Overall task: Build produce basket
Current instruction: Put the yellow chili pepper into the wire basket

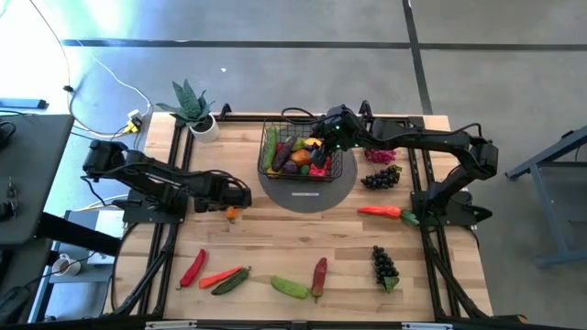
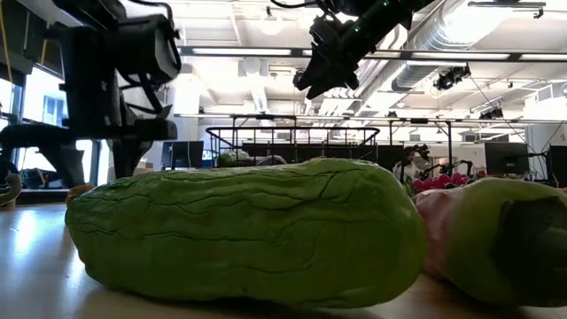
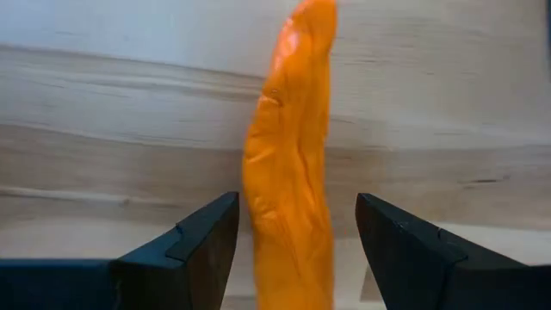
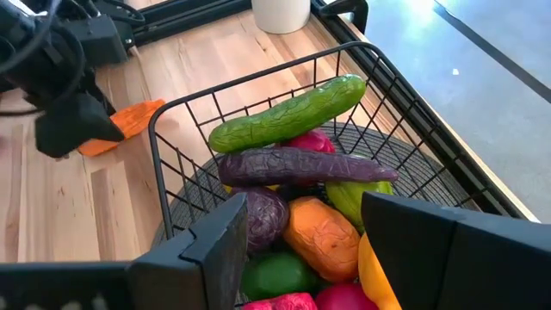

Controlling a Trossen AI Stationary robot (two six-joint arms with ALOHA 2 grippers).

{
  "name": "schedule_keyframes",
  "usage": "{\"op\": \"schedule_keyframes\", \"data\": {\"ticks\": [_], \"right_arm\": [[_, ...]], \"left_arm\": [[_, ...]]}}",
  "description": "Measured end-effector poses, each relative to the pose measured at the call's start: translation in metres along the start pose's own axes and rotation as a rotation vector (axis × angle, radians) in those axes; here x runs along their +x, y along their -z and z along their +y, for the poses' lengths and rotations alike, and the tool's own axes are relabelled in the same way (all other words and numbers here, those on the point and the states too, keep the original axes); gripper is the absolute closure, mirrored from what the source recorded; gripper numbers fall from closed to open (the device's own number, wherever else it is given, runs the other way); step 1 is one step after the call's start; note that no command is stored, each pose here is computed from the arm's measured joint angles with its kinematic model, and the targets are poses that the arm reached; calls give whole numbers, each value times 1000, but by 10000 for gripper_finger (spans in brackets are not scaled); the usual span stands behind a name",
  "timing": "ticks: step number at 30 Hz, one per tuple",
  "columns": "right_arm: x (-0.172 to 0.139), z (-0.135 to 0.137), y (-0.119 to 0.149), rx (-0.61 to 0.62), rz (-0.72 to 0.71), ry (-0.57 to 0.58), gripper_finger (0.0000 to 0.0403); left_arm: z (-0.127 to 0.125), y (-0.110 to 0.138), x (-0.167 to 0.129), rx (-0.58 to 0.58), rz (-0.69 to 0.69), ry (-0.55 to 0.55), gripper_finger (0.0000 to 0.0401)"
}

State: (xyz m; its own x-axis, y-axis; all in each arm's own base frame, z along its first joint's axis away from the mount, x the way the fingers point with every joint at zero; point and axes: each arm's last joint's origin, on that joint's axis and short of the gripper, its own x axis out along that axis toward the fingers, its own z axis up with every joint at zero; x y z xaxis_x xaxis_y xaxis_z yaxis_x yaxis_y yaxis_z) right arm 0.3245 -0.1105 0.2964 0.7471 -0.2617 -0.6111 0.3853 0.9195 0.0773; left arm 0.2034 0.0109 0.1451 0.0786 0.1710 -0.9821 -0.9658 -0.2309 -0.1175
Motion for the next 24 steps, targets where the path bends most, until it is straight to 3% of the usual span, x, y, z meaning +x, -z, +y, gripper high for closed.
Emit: {"op": "schedule_keyframes", "data": {"ticks": [7, 18, 24], "right_arm": [[0, 0, 0, 0, 2, 0, 194], [-4, 0, -2, -13, -14, -1, 194], [-9, 5, -2, -36, -17, -13, 194]], "left_arm": [[-6, 4, 13, 18, -8, -29, 194], [-7, 1, 5, 156, -33, 13, 327], [-11, -1, -7, 216, -55, 126, 319]]}}
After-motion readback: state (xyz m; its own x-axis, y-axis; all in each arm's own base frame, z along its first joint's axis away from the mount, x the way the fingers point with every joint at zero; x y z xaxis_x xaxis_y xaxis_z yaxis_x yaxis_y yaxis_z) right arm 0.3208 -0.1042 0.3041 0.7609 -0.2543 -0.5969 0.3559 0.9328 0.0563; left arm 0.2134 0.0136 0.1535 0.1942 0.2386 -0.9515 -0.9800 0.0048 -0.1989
